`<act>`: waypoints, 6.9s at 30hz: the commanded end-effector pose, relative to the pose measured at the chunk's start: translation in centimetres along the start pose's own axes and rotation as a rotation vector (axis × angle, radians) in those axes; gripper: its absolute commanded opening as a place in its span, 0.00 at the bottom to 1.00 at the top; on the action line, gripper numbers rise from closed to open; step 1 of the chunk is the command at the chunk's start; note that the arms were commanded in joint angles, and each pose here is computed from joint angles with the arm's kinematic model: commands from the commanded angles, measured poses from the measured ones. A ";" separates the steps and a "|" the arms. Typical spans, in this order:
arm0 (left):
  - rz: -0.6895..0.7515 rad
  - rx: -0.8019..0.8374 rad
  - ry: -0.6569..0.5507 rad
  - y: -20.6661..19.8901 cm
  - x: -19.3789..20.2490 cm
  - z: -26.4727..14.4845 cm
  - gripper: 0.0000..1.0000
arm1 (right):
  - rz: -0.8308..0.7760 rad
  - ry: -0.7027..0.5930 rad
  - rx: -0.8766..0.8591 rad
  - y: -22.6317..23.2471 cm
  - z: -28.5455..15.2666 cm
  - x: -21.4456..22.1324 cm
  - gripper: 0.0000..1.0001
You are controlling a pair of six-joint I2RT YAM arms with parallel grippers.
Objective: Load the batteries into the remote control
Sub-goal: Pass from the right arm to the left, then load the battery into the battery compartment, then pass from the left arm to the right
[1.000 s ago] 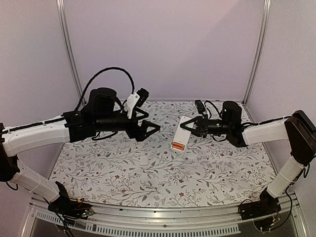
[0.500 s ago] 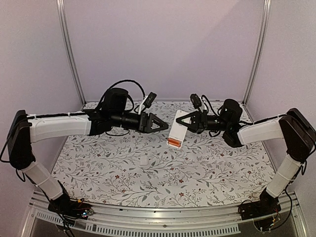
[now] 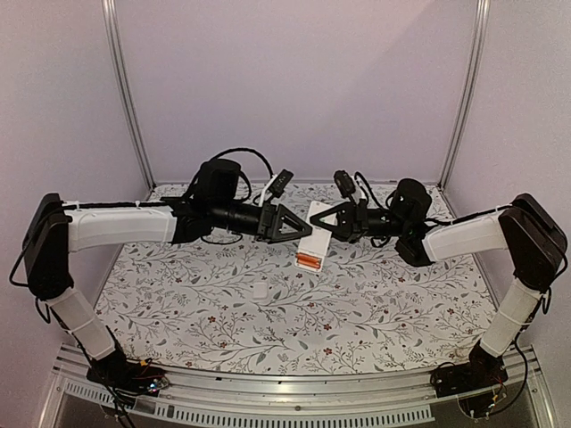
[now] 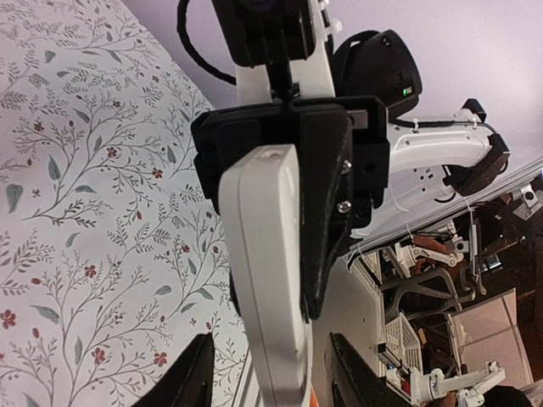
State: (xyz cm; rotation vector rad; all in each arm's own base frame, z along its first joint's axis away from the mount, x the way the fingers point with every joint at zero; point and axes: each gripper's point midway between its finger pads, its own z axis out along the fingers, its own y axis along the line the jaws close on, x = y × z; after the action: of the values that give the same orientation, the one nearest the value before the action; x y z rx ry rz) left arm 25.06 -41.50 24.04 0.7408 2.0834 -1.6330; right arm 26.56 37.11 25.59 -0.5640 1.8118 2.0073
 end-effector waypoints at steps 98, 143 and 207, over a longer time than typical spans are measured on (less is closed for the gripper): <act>-0.178 -0.070 -0.221 3.2 -2.7 -1.2 0.00 | 0.055 0.127 0.362 -4.2 3.0 4.5 0.82; -0.135 0.061 -0.248 0.5 -3.5 -2.5 0.00 | 0.090 0.152 0.341 -4.6 2.5 4.8 0.21; 0.075 0.184 0.199 -3.0 4.1 1.8 0.00 | -0.039 0.193 0.112 2.8 -0.1 2.0 0.15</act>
State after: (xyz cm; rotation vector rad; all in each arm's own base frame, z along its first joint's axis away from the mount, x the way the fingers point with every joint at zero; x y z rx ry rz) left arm 20.26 -42.63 23.67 1.0288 2.0236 -1.7983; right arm 23.68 36.57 27.05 -0.7600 1.9888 1.8539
